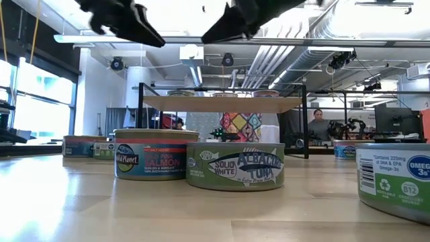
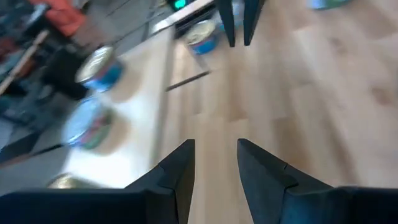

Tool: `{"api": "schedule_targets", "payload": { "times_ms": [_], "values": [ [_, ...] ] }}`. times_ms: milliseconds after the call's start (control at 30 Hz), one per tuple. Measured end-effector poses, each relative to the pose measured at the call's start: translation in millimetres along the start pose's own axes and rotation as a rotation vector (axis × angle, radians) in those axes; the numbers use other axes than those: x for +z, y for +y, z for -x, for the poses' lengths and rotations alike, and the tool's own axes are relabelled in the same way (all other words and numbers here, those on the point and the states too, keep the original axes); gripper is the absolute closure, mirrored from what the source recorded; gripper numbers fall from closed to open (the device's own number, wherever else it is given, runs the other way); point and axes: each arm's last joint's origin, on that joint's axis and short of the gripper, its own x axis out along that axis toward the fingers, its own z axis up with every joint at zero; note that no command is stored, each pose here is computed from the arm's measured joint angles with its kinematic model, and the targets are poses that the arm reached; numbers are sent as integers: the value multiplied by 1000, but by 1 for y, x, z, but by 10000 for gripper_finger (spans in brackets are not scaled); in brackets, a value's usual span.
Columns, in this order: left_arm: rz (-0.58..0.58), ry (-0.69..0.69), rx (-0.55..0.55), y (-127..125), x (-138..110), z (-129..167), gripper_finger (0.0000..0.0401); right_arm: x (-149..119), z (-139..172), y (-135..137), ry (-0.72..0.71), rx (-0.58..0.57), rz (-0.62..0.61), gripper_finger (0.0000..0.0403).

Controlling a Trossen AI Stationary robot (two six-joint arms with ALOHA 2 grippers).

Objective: Stack canned seafood by type on shelf
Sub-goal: Put the top right light green tuna can on the shelf aligned with the other light green can

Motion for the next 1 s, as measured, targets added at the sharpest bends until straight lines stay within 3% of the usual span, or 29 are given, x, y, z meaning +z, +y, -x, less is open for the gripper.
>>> {"api": "schedule_targets", "payload": {
  "times_ms": [200, 500, 633, 733, 900, 1000],
  "values": [
    [9, -106, -101, -45, -12, -2, 291, -26, 9, 37, 43, 54, -14, 371],
    [212, -279, -286, -90, -48, -12, 291, -53, 12, 48, 144, 72, -138, 364],
    [262, -249, -323, -99, -53, -18, 291, -57, 13, 49, 187, 99, -166, 321],
    [250, -226, -387, -108, -56, -26, 291, -63, 22, 47, 342, 160, -107, 272],
    [268, -306, -400, -116, -51, -38, 291, -53, 48, 33, 587, 126, -138, 197],
    [210, -350, -379, -121, -50, -46, 291, -48, 53, 33, 589, 121, -165, 171]
  ]
}}
